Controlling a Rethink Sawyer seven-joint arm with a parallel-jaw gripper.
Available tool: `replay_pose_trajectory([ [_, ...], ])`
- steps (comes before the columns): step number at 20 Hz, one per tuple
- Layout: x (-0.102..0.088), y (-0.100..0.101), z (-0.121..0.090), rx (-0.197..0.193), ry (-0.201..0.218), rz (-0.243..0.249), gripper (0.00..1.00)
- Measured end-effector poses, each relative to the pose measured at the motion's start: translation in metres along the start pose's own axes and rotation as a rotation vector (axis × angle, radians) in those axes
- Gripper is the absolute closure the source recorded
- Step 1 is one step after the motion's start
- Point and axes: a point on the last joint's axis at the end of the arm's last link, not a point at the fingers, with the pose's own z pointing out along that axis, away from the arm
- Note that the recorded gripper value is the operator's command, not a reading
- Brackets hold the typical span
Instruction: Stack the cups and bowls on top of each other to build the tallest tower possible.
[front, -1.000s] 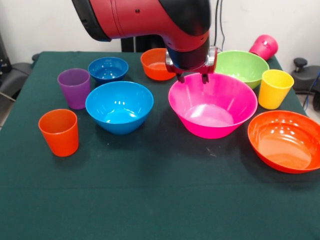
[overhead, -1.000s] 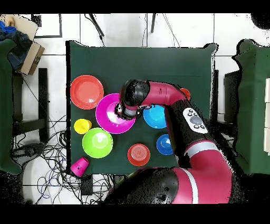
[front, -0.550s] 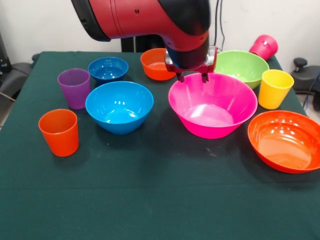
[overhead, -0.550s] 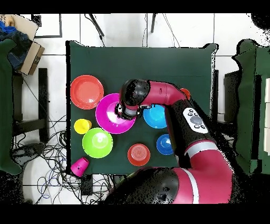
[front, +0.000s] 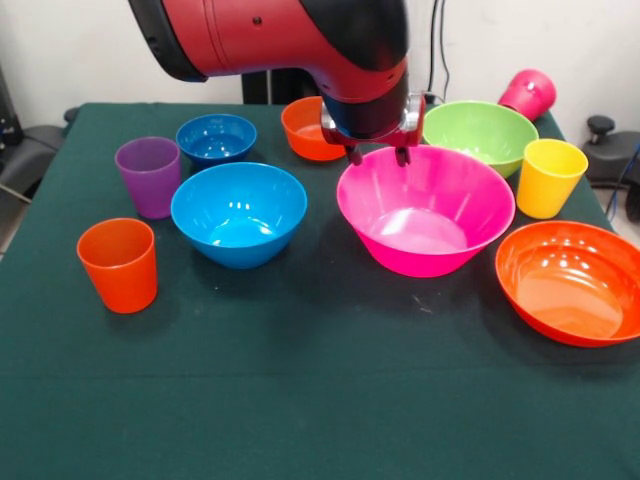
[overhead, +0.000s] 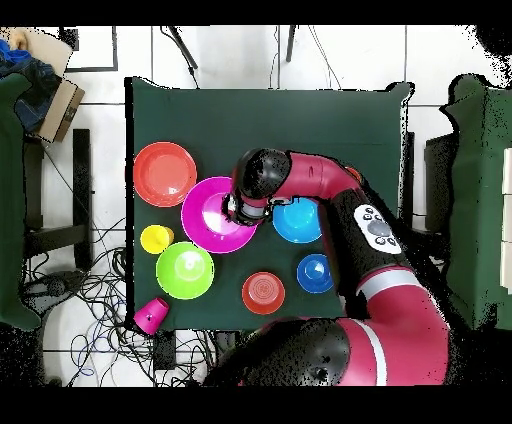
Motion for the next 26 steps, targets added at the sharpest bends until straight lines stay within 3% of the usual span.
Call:
replay_pose_trajectory([
  [26,-0.003,-0.006,-0.015,-0.01,0.02,0.006,0.0],
])
